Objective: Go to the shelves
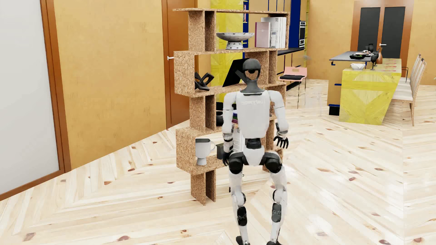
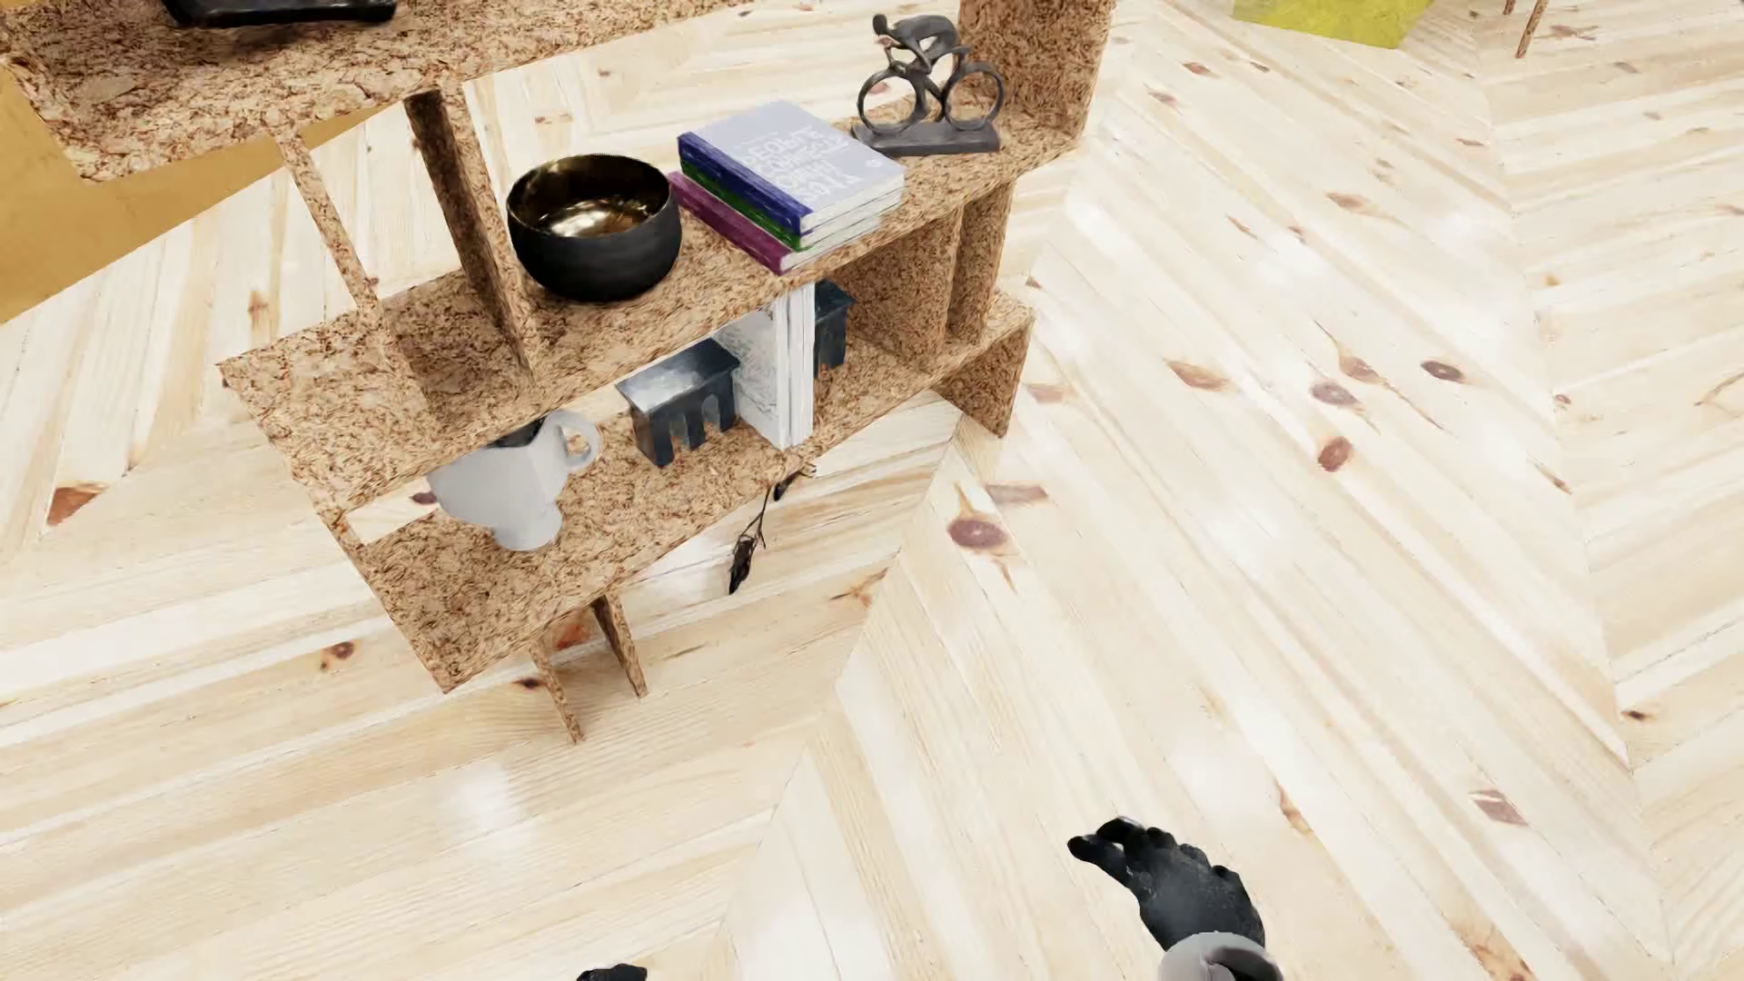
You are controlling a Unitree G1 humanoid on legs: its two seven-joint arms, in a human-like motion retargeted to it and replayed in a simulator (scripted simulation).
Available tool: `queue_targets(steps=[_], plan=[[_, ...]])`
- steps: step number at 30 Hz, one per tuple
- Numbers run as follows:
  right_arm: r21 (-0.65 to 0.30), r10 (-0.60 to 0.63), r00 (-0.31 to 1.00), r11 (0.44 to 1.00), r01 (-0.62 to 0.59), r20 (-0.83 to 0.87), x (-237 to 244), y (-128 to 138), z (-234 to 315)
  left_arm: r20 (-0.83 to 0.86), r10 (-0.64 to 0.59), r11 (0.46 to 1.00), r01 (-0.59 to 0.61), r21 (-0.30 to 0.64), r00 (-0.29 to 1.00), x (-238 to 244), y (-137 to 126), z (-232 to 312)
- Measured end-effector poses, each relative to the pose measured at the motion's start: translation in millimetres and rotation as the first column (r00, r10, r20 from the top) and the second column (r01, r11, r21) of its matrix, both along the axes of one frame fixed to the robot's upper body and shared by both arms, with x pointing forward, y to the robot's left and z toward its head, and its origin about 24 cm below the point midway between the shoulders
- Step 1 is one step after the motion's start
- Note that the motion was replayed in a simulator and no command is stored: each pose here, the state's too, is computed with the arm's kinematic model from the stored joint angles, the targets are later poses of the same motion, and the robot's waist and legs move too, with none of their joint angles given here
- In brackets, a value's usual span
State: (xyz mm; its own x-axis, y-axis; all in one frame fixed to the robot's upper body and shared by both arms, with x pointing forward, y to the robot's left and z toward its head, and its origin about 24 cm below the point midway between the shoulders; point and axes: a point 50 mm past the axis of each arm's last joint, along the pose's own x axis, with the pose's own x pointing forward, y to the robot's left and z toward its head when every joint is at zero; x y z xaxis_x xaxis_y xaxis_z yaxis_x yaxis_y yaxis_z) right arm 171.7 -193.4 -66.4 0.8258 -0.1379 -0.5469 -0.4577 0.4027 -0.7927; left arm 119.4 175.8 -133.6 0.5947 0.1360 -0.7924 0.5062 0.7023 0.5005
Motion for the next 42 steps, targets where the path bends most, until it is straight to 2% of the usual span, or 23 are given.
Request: queue_targets(steps=[3,6,8,10,12,15,17,18,20,22,25,28,30,32,34,38,42], plan=[[0.026,-0.117,0.958,0.991,0.128,-0.26,-39.8,-13.0,-44.1,-0.063,-0.024,0.999,0.026,0.029,0.998,-3.1,5.6,-5.4],[-0.016,-0.238,0.838,0.964,0.264,-0.491,-94.2,-23.4,-73.7,-0.041,0.066,0.997,-0.064,0.036,0.997,-6.0,15.7,-6.0],[-0.04,-0.301,0.729,0.935,0.352,-0.615,-134.5,-16.5,-87.8,-0.025,0.117,0.992,-0.116,0.047,0.993,-5.4,23.9,-5.4],[-0.03,-0.273,0.634,0.93,0.366,-0.724,-168.3,-1.3,-95.2,-0.007,0.164,0.984,-0.163,0.072,0.987,-1.2,34.2,-3.3],[0.024,-0.176,0.583,0.948,0.319,-0.793,-182.0,15.6,-98.6,0.038,0.257,0.962,-0.26,0.09,0.966,1.6,47.4,1.0],[0.04,-0.08,0.618,0.983,0.178,-0.782,-162.5,18.9,-100.0,0.081,0.37,0.924,-0.376,0.068,0.925,-3.6,55.5,4.0],[-0.005,-0.081,0.705,0.994,0.109,-0.704,-130.8,5.2,-95.7,0.066,0.354,0.932,-0.358,0.058,0.933,-10.5,54.9,3.2],[-0.031,-0.109,0.762,0.993,0.116,-0.639,-112.1,-3.0,-90.7,0.047,0.321,0.945,-0.323,0.057,0.946,-12.0,50.9,2.0],[-0.053,-0.238,0.857,0.969,0.241,-0.456,-73.9,-20.2,-76.0,-0.012,0.276,0.96,-0.276,0.043,0.961,-18.3,43.1,-2.5],[0.0,-0.358,0.891,0.928,0.373,-0.278,-41.8,-34.3,-58.8,-0.04,0.311,0.95,-0.31,0.028,0.95,-23.7,38.2,-5.3],[0.088,-0.375,0.923,0.92,0.381,-0.082,-9.8,-43.9,-31.7,-0.077,0.301,0.954,-0.3,0.03,0.95,-29.9,34.2,-8.5],[0.128,-0.371,0.928,0.922,0.367,0.014,0.5,-42.3,-17.8,-0.127,0.231,0.973,-0.227,0.044,0.965,-30.3,30.0,-12.0],[0.077,-0.286,0.958,0.955,0.286,-0.021,-1.2,-37.0,-20.0,-0.125,0.126,0.991,-0.119,0.061,0.984,-23.7,27.6,-11.0],[0.01,-0.21,0.968,0.977,0.213,-0.138,-13.9,-33.7,-32.0,-0.095,0.065,0.995,-0.058,0.081,0.993,-13.6,30.0,-7.3],[-0.008,-0.227,0.93,0.972,0.234,-0.289,-38.2,-32.0,-50.1,-0.042,0.079,0.993,-0.075,0.095,0.996,-2.0,35.5,-1.3],[-0.058,-0.271,0.807,0.957,0.284,-0.524,-88.2,-31.5,-76.8,0.088,0.184,0.981,-0.189,0.051,0.979,7.8,40.4,9.3],[-0.05,-0.258,0.74,0.955,0.291,-0.621,-109.4,-22.7,-87.6,0.049,0.2,0.977,-0.203,0.07,0.979,-3.7,47.5,6.1]])
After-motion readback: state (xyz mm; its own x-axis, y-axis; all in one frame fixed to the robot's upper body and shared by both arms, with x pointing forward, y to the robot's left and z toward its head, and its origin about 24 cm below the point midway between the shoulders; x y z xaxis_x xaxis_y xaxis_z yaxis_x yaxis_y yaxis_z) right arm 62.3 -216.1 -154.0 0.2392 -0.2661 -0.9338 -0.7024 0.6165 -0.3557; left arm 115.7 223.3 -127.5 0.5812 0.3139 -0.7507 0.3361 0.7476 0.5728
